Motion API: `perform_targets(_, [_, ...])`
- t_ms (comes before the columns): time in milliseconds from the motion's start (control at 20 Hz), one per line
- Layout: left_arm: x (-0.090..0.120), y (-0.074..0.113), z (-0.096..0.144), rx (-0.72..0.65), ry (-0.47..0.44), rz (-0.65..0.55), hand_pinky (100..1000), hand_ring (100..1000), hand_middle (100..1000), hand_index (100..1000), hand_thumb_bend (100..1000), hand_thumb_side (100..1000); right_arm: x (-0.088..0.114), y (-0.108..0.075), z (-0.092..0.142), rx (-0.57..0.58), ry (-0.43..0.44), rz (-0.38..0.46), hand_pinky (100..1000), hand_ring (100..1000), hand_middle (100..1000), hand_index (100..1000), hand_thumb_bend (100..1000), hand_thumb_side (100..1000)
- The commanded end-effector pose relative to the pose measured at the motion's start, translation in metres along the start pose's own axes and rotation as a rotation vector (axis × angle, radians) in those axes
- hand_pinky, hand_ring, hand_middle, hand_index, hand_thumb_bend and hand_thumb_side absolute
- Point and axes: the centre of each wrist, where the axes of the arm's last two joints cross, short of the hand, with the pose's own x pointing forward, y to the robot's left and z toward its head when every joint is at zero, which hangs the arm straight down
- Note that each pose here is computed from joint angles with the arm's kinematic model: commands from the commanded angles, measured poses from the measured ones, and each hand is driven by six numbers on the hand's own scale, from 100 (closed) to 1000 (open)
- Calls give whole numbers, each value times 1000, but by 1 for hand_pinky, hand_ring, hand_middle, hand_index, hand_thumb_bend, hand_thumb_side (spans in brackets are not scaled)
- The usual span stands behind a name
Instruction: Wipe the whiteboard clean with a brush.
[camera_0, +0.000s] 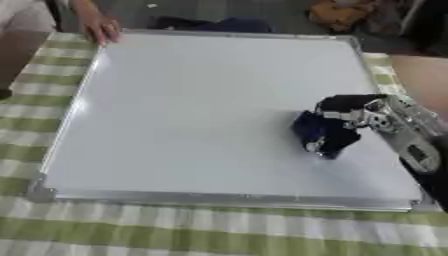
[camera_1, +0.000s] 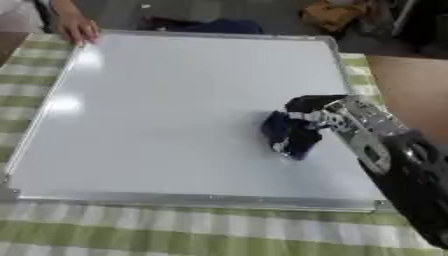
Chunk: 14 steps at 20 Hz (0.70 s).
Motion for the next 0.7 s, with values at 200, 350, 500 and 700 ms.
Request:
perform_targets(200, [6,1,-4,-11,-26,2,636,796,781,684,169,1000,24,-14,-6,-30,-61,32,544,652,408,630,100,635])
perform_targets(350, [6,1,-4,-9,-25,2,636,796,781,684,169,1000,33,-20,-8,-49,-79,46,540,645,396,626,100,634])
perform_targets(500, [6,1,-4,-8,-24,1,636,797,781,684,169,1000,40,-25,-10,-61,-99,54,537,641,391,624,100,633])
perform_targets(700, [6,1,-3,-7,-23,1,636,797,781,684,169,1000,50,-31,-13,-73,-123,67,536,638,386,623,100,631])
